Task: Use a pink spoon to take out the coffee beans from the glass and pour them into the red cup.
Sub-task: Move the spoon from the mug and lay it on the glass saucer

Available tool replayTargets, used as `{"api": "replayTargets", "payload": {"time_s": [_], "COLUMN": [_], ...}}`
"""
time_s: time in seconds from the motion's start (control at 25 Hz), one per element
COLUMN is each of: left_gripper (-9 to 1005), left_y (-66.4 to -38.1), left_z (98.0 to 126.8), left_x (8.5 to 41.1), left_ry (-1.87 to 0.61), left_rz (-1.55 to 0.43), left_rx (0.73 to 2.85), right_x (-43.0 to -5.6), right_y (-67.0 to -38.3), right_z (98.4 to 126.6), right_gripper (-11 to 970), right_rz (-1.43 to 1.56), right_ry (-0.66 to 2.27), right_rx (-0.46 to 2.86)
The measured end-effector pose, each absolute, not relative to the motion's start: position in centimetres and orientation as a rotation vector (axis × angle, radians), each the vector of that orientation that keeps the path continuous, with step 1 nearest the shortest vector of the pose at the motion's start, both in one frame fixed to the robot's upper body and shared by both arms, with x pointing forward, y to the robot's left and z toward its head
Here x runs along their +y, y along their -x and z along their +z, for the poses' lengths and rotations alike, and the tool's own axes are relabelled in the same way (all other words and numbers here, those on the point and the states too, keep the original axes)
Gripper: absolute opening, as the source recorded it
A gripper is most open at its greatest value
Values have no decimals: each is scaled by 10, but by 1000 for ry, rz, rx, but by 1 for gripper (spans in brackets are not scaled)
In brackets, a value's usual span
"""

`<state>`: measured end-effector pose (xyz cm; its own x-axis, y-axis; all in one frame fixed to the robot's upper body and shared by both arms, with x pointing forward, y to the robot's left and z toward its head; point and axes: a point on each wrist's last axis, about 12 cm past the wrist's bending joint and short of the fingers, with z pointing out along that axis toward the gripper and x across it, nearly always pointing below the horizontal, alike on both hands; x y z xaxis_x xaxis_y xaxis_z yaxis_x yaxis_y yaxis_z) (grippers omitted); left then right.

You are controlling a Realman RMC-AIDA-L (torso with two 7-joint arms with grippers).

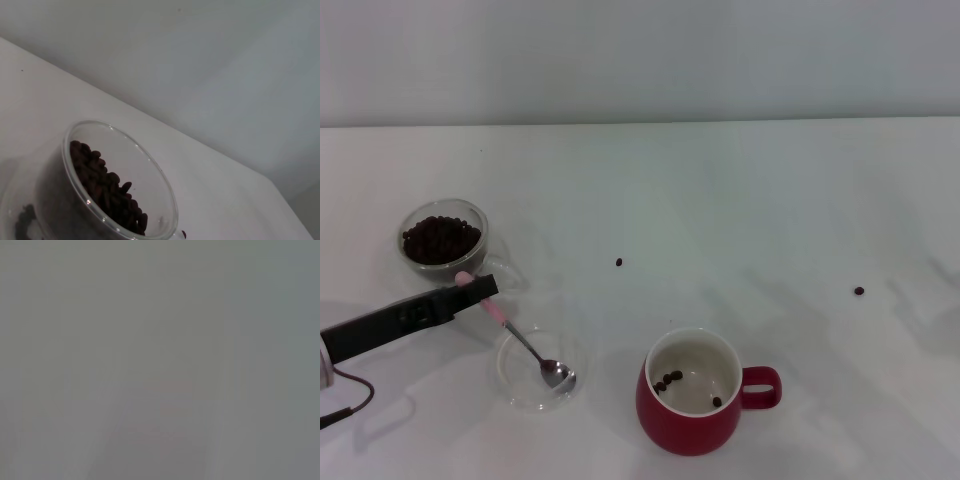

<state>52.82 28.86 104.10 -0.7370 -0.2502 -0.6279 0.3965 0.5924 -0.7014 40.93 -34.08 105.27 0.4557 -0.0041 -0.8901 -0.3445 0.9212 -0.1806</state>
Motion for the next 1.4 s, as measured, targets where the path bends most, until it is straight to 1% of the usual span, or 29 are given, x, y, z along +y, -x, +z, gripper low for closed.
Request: {"api": "replayTargets", "payload": {"time_s": [0.2,0.72,0.92,1.16,1.36,1.4], "left_gripper": [125,359,401,527,737,761], "left_y": [-528,-528,-528,-529,-528,-528], "left_z": [1041,1037,1035,1036,1035,1035], "left_x": [289,292,292,293,294,294], "left_ry": [-119,-85,-69,-62,-32,-27], "left_rz": [-1152,-1121,-1122,-1122,-1132,-1133], "left_rx": [2106,2121,2128,2123,2125,2126], "right_x": [-341,-340,-340,-340,-340,-340], "right_y": [-410,-413,-413,-414,-415,-415], "right_z": [1052,1053,1053,1053,1053,1053], "right_gripper": [650,650,650,651,651,651], "right_rz": [214,216,216,215,215,215], "right_ry": [360,365,366,365,365,365], "right_rx": [1089,1084,1084,1084,1085,1086]}}
